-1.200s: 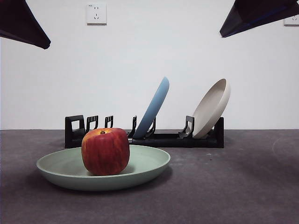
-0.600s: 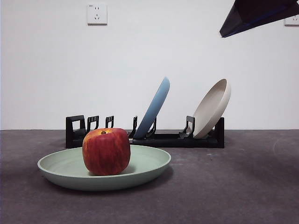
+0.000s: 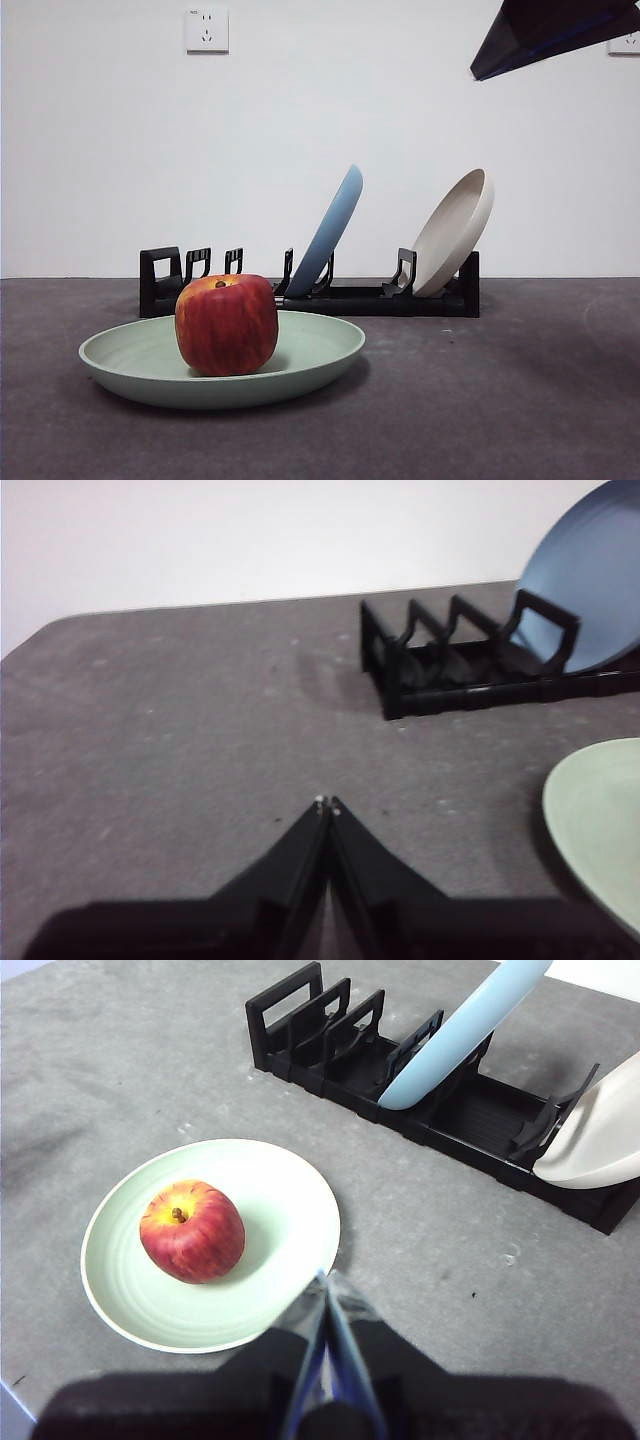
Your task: Take the green plate from the plate rack,put the plate on the table,take the apple from the table,put the apple in the plate
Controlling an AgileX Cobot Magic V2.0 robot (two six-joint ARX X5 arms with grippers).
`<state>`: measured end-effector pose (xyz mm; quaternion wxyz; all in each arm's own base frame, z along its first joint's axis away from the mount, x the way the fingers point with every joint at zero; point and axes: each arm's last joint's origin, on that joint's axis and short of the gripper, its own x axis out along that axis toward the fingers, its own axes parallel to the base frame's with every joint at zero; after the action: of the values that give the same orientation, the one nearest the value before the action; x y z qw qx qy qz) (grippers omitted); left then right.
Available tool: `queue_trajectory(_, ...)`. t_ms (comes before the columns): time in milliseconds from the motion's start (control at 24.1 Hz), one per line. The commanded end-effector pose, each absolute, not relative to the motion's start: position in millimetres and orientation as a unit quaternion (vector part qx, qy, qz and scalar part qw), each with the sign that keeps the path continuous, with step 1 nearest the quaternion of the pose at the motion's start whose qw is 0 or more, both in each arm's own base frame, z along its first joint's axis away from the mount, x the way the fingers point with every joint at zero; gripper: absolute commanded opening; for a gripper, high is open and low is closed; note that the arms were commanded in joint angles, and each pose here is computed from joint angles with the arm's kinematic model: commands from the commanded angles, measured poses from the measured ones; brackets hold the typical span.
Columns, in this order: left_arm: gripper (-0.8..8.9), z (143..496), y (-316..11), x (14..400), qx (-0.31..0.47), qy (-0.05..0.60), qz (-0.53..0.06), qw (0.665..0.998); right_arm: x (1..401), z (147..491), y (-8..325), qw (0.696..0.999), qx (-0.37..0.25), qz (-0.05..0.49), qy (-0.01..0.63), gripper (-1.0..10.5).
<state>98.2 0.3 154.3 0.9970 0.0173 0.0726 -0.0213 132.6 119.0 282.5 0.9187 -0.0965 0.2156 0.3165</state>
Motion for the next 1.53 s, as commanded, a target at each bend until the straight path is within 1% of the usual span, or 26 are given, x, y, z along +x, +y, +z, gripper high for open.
queue_trajectory(41, -0.04, 148, 3, 98, 0.010, 0.090, -0.008, 0.996, 133, 282, 119, 0.920, -0.092, 0.315, 0.216, 0.0)
queue_trajectory(124, -0.04, 145, 4, 97, 0.001, 0.104, 0.001, 0.995, 133, 282, 119, 0.920, -0.092, 0.315, 0.216, 0.0)
queue_trajectory(207, -0.04, 145, 5, 97, -0.022, 0.102, 0.005, 0.995, 133, 282, 119, 0.920, -0.092, 0.314, 0.216, 0.0)
queue_trajectory(870, -0.04, 145, 5, 97, -0.021, 0.102, 0.008, 0.995, 132, 282, 119, 0.920, -0.091, 0.315, 0.216, 0.0)
queue_trajectory(995, -0.04, 145, 5, 97, -0.021, 0.102, 0.008, 0.995, 125, 290, 110, 0.926, -0.086, 0.313, 0.195, 0.0)
queue_trajectory(1036, -0.04, 145, 5, 97, -0.021, 0.102, 0.008, 0.995, 124, 293, 106, 0.928, -0.106, 0.310, 0.178, 0.0)
queue_trajectory(1077, -0.04, 145, 5, 97, -0.021, 0.102, 0.008, 0.995, 123, 294, 99, 0.932, -0.115, 0.301, 0.165, 0.0)
queue_trajectory(1160, -0.04, 145, 5, 97, -0.021, 0.102, 0.008, 0.995, 122, 292, 80, 0.947, -0.107, 0.262, 0.153, 0.0)
queue_trajectory(1285, -0.04, 145, 5, 97, -0.021, 0.102, 0.008, 0.995, 116, 281, 48, 0.974, -0.070, 0.167, 0.136, 0.0)
queue_trajectory(1409, -0.04, 145, 5, 97, -0.021, 0.102, 0.008, 0.995, 105, 267, 22, 0.992, -0.047, 0.076, 0.086, 0.0)
queue_trajectory(1533, -0.04, 145, 5, 97, -0.021, 0.102, 0.008, 0.995, 99, 254, 12, 0.998, -0.039, 0.036, 0.043, 0.0)
